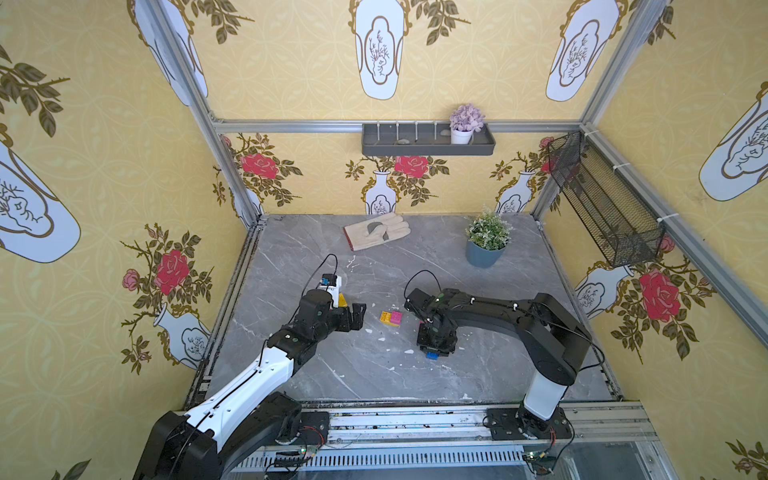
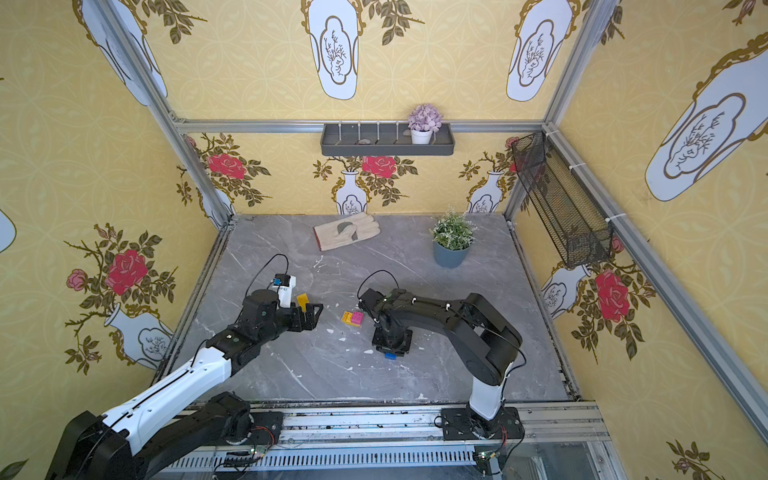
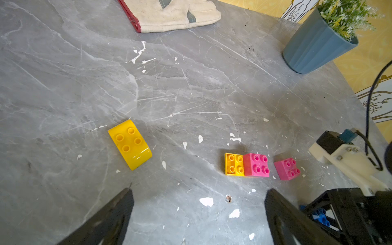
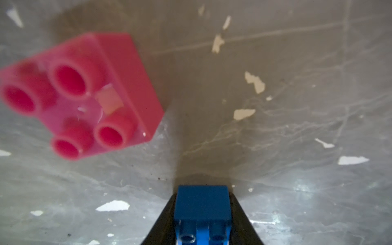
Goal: Assemble the letter s with lego
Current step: Pick up the lego brick from the center of the board, then assemble the lego brick with the lego brick.
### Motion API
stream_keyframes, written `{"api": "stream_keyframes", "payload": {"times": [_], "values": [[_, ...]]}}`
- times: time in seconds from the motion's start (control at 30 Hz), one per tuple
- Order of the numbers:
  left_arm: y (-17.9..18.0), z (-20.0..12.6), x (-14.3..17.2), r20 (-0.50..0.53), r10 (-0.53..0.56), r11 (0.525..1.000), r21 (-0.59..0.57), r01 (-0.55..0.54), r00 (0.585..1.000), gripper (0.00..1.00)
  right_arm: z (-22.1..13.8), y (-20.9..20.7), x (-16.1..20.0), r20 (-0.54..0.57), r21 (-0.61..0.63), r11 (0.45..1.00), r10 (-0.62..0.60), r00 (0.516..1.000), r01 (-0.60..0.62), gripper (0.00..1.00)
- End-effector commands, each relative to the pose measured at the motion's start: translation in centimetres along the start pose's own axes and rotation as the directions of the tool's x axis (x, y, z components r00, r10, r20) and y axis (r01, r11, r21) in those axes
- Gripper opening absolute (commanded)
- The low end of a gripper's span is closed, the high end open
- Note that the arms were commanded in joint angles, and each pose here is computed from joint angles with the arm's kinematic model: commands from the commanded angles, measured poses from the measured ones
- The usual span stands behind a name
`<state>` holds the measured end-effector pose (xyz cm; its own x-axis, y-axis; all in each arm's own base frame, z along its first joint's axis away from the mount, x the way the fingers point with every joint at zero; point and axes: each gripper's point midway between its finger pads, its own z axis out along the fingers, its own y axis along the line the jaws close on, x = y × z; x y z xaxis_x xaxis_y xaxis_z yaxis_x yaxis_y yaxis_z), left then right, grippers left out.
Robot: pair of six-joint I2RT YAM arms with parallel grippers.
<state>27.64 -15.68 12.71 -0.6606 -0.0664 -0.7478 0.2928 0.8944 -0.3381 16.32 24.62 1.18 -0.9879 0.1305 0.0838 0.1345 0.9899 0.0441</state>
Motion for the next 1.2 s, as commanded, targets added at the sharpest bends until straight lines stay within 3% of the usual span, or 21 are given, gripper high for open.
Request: {"api": "stream_keyframes", "payload": {"times": [0.0, 0.1, 0.2, 0.37, 0.5, 0.7, 0.9, 1.17], "values": [[0.0, 0.0, -0.1, 0.005, 0.007, 1.000, 0.001, -0.007, 1.000, 0.99, 0.3, -0.7, -0.6, 0.025, 0.001, 1.000, -0.020, 1.000, 0.020, 0.36], [0.0, 0.1, 0.0, 0.004, 0.005, 1.000, -0.002, -0.005, 1.000, 0.99, 0.3, -1.0, -0.7, 0.026, 0.008, 1.000, -0.026, 0.999, 0.026, 0.23], [0.1, 0.1, 0.0, 0.005, 0.005, 1.000, -0.003, -0.005, 1.000, 0.99, -0.7, -0.6, -1.0, 0.042, 0.003, 0.998, -0.058, 0.997, 0.058, 0.18], [-0.1, 0.0, -0.2, 0.010, 0.004, 1.000, 0.004, -0.004, 1.000, 0.99, -5.8, 1.4, -3.3, 0.134, -0.033, 0.979, -0.196, 0.971, 0.202, 0.17], [-0.2, -0.1, -0.4, 0.022, 0.005, 1.000, 0.008, -0.005, 1.000, 0.99, -9.6, 2.5, -5.5, 0.168, -0.098, 0.933, -0.328, 0.930, 0.346, 0.21], [-0.2, -0.5, -0.9, 0.046, 0.006, 1.000, 0.005, -0.006, 0.999, 0.99, -11.2, 2.4, -7.6, 0.134, -0.134, 0.845, -0.502, 0.854, 0.518, 0.18], [0.0, -1.0, -1.3, 0.071, 0.004, 1.000, -0.006, -0.003, 0.997, 0.99, -11.3, 2.8, -10.2, 0.067, -0.144, 0.850, -0.502, 0.862, 0.506, 0.14], [0.2, -1.3, -1.5, 0.085, 0.001, 1.000, -0.022, 0.001, 0.996, 0.99, -9.0, 3.5, -10.1, 0.007, -0.056, 0.938, -0.343, 0.939, 0.342, 0.14]]}}
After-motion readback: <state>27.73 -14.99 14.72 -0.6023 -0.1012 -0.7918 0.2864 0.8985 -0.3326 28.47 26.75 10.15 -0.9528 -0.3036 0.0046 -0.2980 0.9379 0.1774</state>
